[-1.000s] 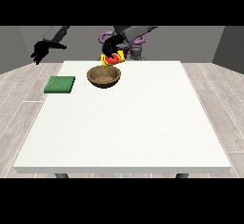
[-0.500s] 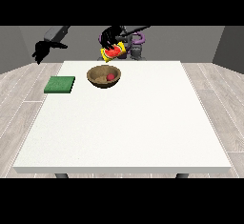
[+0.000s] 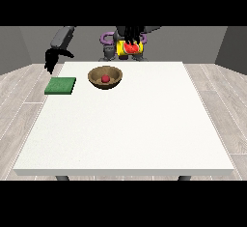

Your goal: Pick the cup and pour the ball into the bowl, then pick the bowl and place it on the pad

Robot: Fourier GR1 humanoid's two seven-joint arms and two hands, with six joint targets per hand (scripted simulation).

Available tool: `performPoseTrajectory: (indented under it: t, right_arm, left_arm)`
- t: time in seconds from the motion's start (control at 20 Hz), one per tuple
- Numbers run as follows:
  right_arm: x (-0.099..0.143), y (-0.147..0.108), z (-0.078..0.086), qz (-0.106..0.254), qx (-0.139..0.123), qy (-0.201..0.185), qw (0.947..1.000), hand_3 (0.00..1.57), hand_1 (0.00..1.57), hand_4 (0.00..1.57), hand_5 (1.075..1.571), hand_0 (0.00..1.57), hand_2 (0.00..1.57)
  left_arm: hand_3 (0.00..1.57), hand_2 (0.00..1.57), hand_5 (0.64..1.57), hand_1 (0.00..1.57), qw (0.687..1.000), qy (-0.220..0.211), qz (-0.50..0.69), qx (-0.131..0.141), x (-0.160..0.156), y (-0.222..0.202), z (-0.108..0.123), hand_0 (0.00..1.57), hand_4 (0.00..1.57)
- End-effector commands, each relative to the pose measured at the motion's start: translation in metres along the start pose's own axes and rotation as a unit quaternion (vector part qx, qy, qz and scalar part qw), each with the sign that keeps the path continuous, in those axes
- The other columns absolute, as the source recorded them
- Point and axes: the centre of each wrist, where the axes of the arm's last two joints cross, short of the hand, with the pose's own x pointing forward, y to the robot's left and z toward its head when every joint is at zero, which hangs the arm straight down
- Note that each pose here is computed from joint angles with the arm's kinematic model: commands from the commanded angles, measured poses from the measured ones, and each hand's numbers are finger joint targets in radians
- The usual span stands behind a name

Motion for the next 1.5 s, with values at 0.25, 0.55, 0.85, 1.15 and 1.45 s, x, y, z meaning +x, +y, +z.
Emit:
performPoseTrajectory:
  t: [0.25, 0.55, 0.85, 1.15, 1.45]
  right_arm:
    - [-0.002, 0.034, -0.013, -0.021, -0.013, -0.02, 0.9995, 0.0, 0.0, 0.24, 1.561, 0.0, 0.0]
    - [-0.001, 0.067, -0.024, -0.043, 0.018, -0.034, 0.9983, 0.0, 0.0, 0.38, 1.569, 0.0, 0.0]
    - [-0.001, 0.121, -0.03, -0.033, 0.07, -0.025, 0.9967, 0.0, 0.0, 0.33, 1.559, 0.0, 0.0]
    - [-0.018, 0.107, -0.016, -0.022, 0.074, 0.015, 0.9969, 0.0, 0.0, 0.0, 1.545, 0.0, 0.0]
    - [-0.046, 0.133, -0.001, -0.038, 0.068, 0.048, 0.9958, 0.0, 0.0, 0.19, 1.549, 0.0, 0.0]
  left_arm:
    - [1.53, 1.57, 1.564, 1.29, 0.938, 0.142, 0.311, 0.06, -0.079, -0.007, 0.021, 1.29, 1.0]
    - [0.09, 0.7, 1.531, 0.78, 0.856, 0.151, 0.482, 0.11, -0.099, -0.013, 0.03, 0.78, 0.86]
    - [0.0, 0.0, 1.531, 0.0, 0.792, 0.193, 0.567, 0.119, -0.117, -0.053, 0.055, 0.0, 0.0]
    - [0.0, 0.0, 1.527, 0.0, 0.781, 0.206, 0.585, 0.078, -0.128, -0.074, 0.078, 0.0, 0.0]
    - [0.0, 0.0, 1.546, 0.0, 0.786, 0.204, 0.578, 0.084, -0.124, -0.078, 0.079, 0.0, 0.0]
